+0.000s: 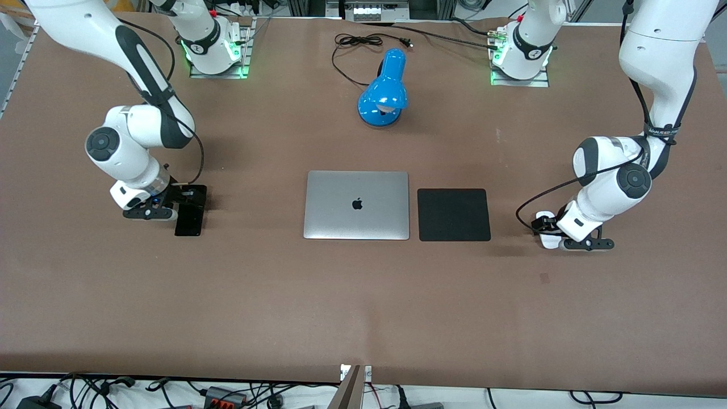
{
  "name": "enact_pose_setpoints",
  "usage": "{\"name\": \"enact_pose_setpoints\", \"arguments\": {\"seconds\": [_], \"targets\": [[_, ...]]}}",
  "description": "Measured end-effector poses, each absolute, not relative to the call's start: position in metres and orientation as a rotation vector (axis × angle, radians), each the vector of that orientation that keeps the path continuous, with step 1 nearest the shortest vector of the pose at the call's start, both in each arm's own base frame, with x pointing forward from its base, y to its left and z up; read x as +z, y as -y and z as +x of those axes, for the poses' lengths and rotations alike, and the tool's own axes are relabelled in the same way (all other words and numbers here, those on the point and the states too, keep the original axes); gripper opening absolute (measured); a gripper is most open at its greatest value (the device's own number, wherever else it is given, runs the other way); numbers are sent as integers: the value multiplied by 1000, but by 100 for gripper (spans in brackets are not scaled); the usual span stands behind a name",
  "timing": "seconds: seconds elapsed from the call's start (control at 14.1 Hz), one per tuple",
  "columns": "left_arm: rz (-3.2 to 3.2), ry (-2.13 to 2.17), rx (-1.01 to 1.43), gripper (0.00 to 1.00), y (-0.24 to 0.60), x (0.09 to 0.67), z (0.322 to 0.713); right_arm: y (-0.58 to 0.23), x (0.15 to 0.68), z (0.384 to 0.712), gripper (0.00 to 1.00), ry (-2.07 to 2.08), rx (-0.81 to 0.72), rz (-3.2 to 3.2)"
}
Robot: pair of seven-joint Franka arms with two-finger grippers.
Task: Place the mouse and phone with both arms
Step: 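Grasp the black phone with the right gripper while the left gripper grasps the mouse, then carry the phone toward the laptop while the left gripper carries the mouse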
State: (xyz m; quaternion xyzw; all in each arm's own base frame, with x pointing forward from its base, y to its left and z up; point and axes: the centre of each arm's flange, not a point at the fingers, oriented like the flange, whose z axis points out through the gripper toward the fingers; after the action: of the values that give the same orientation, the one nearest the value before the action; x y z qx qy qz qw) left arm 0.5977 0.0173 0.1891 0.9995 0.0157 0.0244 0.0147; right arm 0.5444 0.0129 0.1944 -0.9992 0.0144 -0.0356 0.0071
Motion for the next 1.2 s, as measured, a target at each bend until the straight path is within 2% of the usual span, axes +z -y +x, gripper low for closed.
{"name": "enact_pose_setpoints", "arguments": {"seconds": [0.43, 0.5, 0.64, 0.92, 1.06, 1.2], "targets": [[3104, -75, 129, 89, -26, 169, 598, -11, 177, 537, 100, -141, -58, -3122], [3103, -76, 130, 83, -26, 167, 598, -11, 177, 537, 100, -168, -56, -3121], [3103, -76, 134, 62, -26, 168, 599, -11, 175, 535, 100, -179, -48, -3121], [3106, -72, 130, 62, -27, 189, 609, -12, 165, 530, 100, -168, -14, -3122], [3113, -53, 28, 62, -22, 233, 625, -12, 164, 530, 100, -139, -13, -3124], [3116, 7, -62, 62, -1, 294, 640, -11, 167, 531, 83, -87, -20, -3127]]}}
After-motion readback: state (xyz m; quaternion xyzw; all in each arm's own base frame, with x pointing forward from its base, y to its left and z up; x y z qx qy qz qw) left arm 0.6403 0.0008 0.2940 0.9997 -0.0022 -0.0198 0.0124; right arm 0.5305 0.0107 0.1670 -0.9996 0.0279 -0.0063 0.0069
